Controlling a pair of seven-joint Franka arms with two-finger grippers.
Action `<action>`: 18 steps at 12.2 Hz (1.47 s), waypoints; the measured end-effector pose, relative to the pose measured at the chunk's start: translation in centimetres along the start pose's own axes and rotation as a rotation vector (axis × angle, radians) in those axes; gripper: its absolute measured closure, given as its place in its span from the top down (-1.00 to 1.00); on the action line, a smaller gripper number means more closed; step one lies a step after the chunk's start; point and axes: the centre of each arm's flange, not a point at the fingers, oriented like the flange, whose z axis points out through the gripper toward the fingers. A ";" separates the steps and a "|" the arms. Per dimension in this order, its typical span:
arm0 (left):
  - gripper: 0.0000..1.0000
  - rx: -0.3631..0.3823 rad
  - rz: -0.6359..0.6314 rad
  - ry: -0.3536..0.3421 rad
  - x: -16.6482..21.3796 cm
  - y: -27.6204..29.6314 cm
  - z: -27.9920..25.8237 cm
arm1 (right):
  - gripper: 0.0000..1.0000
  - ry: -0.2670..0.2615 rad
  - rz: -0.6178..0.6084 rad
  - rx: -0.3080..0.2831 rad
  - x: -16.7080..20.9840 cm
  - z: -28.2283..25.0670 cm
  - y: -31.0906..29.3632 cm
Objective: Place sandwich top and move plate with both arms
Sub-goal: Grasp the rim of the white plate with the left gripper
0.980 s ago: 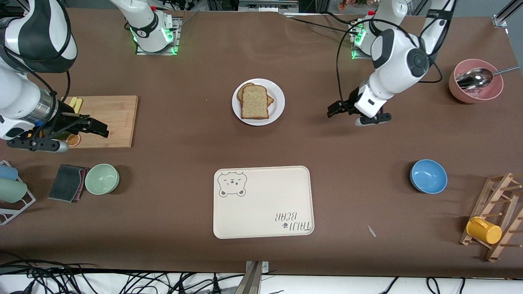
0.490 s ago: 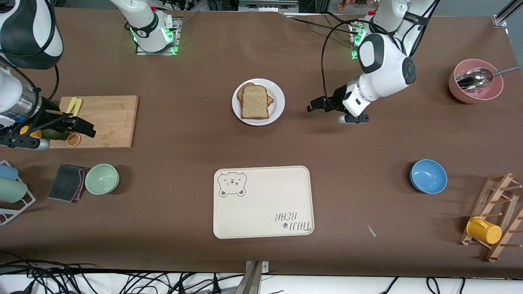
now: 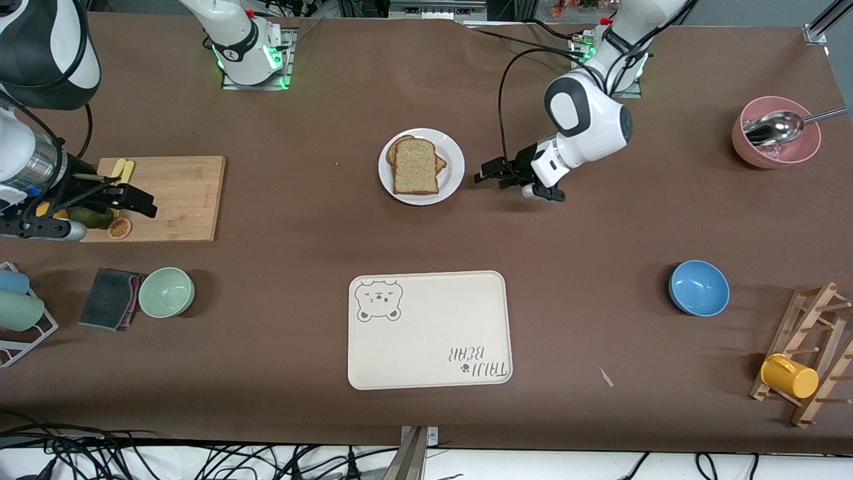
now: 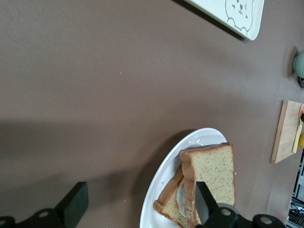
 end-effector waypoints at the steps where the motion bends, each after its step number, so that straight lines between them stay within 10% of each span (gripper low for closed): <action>1: 0.98 -0.017 0.002 0.013 -0.9 -0.2 0.9 | 1.00 -0.003 -0.007 0.001 -0.1 -0.7 -0.4; 13: 0.91 -0.121 0.037 0.109 -7.7 0.0 7.5 | 1.00 -0.005 0.033 -0.001 -0.2 -1.1 -2.9; 18: 0.37 -0.114 0.017 0.090 -8.0 -0.8 8.5 | 1.00 -0.004 0.035 -0.001 -0.1 -1.1 -2.8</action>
